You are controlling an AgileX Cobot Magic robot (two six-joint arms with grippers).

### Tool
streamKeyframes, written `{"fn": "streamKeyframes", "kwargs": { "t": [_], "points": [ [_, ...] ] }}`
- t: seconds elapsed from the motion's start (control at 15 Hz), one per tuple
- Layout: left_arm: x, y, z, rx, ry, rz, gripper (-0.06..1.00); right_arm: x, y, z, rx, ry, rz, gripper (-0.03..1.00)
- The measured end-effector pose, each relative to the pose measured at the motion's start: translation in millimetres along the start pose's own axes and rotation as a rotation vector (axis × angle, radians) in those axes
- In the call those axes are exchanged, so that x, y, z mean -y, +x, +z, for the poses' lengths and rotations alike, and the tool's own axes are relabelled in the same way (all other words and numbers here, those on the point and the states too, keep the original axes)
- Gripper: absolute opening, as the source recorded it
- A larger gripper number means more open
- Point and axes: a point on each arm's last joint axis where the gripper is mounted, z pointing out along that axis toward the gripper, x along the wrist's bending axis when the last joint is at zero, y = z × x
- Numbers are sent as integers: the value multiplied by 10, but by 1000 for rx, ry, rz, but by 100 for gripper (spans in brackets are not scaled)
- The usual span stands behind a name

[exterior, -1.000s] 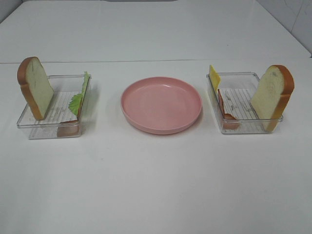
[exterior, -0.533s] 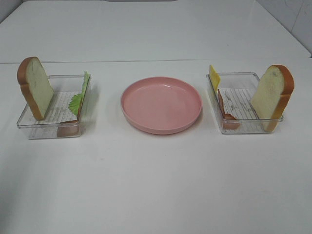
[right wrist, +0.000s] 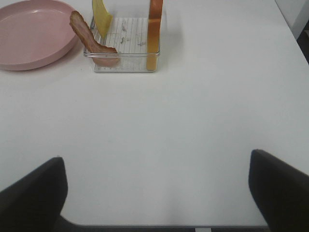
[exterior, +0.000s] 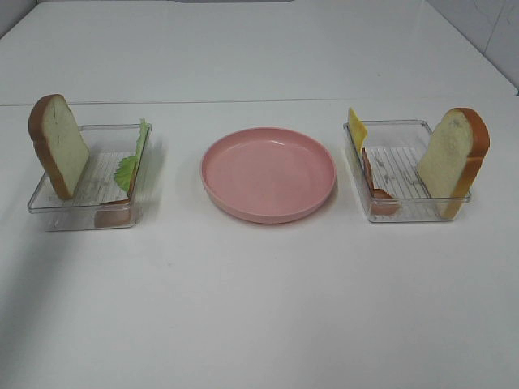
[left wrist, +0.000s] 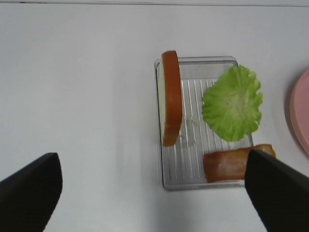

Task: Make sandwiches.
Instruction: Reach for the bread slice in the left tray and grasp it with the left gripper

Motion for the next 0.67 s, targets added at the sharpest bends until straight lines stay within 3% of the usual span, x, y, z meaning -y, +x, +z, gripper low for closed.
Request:
{"fn": "streamKeyframes", "kwargs": {
  "t": [0.33,0.67],
  "points": [
    [-367,-5,780,12,164,-15,94,0,0,0,0,0,0,98],
    [-317,-45,1471,83,292,-41,94,0,0,0,0,0,0,98]
  ]
}}
